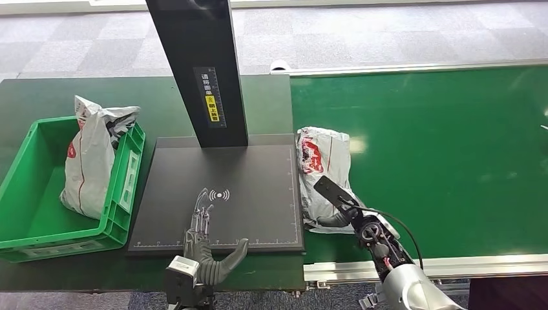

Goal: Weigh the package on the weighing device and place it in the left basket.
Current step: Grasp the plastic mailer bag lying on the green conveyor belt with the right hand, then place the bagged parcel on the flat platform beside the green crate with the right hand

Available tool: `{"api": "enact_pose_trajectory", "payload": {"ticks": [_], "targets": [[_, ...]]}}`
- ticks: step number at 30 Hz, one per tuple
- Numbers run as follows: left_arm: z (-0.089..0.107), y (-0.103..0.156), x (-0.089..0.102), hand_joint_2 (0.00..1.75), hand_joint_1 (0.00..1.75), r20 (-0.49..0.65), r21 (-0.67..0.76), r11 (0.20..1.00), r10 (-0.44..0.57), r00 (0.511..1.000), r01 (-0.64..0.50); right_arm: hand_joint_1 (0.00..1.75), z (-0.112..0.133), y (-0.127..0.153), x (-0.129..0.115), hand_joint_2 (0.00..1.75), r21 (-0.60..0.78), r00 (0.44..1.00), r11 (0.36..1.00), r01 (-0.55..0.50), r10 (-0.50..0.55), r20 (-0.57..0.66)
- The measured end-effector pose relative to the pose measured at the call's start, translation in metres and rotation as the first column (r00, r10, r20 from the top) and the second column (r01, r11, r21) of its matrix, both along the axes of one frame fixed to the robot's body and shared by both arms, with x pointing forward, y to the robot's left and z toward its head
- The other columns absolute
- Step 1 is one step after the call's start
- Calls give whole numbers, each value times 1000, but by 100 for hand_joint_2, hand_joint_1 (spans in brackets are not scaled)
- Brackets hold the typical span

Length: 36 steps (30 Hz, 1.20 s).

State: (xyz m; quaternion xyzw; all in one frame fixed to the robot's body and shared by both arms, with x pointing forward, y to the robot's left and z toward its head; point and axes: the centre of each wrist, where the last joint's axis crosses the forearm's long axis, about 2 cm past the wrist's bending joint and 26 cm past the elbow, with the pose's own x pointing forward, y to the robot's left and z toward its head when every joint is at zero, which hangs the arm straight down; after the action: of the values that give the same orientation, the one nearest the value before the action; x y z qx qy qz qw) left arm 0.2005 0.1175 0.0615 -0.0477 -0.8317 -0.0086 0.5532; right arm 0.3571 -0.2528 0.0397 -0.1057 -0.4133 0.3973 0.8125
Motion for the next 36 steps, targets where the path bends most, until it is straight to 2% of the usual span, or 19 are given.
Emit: {"api": "enact_pose_trajectory", "payload": {"ticks": [1, 2, 6, 12, 17, 25, 27, 29, 32, 34, 36], "targets": [[0, 0, 1, 175, 0, 0, 0, 1000, -2, 1000, 2, 167, 0, 1, 0, 175, 0, 1000, 1000, 4, -4, -15], [0, 0, 1, 175, 0, 0, 0, 1000, -3, 1000, 3, 174, 0, 2, 0, 175, -2, 999, 1000, 12, -12, -37], [1, -2, 4, 175, 0, 3, 1, 1000, -9, 1000, 9, 175, 1, 5, 0, 175, -1, 990, 997, 71, -71, -119], [0, -3, 7, 175, 0, 3, 5, 1000, -15, 1000, 15, 175, -2, 3, -2, 175, 36, 982, 990, 138, -132, -136], [-1, -2, 6, 175, 0, -4, 10, 1000, -1, 1000, 1, 175, -9, -1, -9, 175, 102, 982, 977, 189, -186, -40], [-6, 1, 0, 175, 0, -23, 22, 999, 32, 999, -31, 175, -10, -6, -11, 175, 210, 962, 957, 201, -233, 143], [-7, 2, -2, 175, 0, -28, 25, 999, 35, 999, -34, 175, -5, -8, -7, 175, 231, 928, 950, 210, -268, 259], [-9, 4, -4, 175, 0, -33, 29, 999, 35, 999, -34, 175, 5, -11, 0, 175, 250, 868, 941, 227, -312, 387], [-12, 7, -7, 175, 0, -41, 34, 999, 36, 999, -35, 175, 30, -19, 8, 175, 279, 751, 922, 267, -381, 539], [-13, 9, -10, 175, 0, -48, 32, 999, 40, 998, -38, 175, 51, -25, 7, 175, 301, 665, 913, 276, -407, 626], [-14, 10, -12, 175, 0, -52, 27, 999, 44, 998, -42, 175, 67, -28, 3, 175, 317, 601, 910, 266, -413, 684]]}}
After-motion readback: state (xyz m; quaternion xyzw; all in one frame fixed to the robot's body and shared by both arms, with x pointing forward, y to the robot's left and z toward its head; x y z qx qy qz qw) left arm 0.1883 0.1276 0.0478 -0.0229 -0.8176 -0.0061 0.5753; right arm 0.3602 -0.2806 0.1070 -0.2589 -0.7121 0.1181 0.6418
